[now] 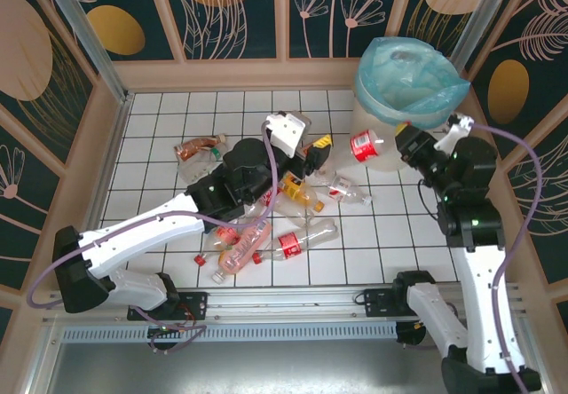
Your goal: Put the plastic bottles in the bin
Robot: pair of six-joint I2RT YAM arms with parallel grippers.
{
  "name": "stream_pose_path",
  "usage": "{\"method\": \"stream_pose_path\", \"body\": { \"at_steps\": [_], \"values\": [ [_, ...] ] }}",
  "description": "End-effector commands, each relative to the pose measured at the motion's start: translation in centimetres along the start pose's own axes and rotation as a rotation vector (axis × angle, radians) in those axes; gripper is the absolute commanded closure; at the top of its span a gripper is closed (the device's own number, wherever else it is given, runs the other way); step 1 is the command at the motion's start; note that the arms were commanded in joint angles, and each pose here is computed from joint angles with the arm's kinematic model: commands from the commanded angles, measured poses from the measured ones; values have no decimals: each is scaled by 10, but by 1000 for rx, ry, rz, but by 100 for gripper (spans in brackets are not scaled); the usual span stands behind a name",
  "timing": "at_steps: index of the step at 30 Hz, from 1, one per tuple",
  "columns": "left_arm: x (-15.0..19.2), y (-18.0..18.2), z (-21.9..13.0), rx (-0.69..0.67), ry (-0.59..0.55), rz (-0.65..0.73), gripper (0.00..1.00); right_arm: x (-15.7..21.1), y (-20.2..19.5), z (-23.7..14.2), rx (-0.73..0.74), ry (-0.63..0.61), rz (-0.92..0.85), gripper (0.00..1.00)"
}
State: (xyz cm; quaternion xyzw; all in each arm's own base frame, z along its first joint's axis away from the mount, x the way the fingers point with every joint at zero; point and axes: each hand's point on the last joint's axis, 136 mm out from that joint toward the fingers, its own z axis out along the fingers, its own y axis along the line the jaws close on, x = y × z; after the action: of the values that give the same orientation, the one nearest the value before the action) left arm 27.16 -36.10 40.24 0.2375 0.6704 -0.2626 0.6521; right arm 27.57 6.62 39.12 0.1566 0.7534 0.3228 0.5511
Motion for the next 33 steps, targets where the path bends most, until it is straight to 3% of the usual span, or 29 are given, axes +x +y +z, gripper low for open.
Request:
{"method": "stream_pose_path", "body": {
  "at_steps": [1,8,12,17,23,33],
  "values": [
    [-32,21,-3,-79,-51,-70,28,-54,52,-3,-73,-137,-117,100],
    [-60,27,20,-35,-80,-134,30,-148,110,19,9,-306,-277,100],
    [-65,7,41,53,-43,-150,30,-196,115,36,151,-407,-358,100],
    [-55,-19,67,160,28,-181,30,-238,92,56,441,-497,-469,100],
    [-40,-30,79,207,73,-201,29,-220,43,98,665,-416,-570,100],
    [-16,-27,79,190,109,-201,29,-147,-5,170,615,-229,-610,100]
  ]
}}
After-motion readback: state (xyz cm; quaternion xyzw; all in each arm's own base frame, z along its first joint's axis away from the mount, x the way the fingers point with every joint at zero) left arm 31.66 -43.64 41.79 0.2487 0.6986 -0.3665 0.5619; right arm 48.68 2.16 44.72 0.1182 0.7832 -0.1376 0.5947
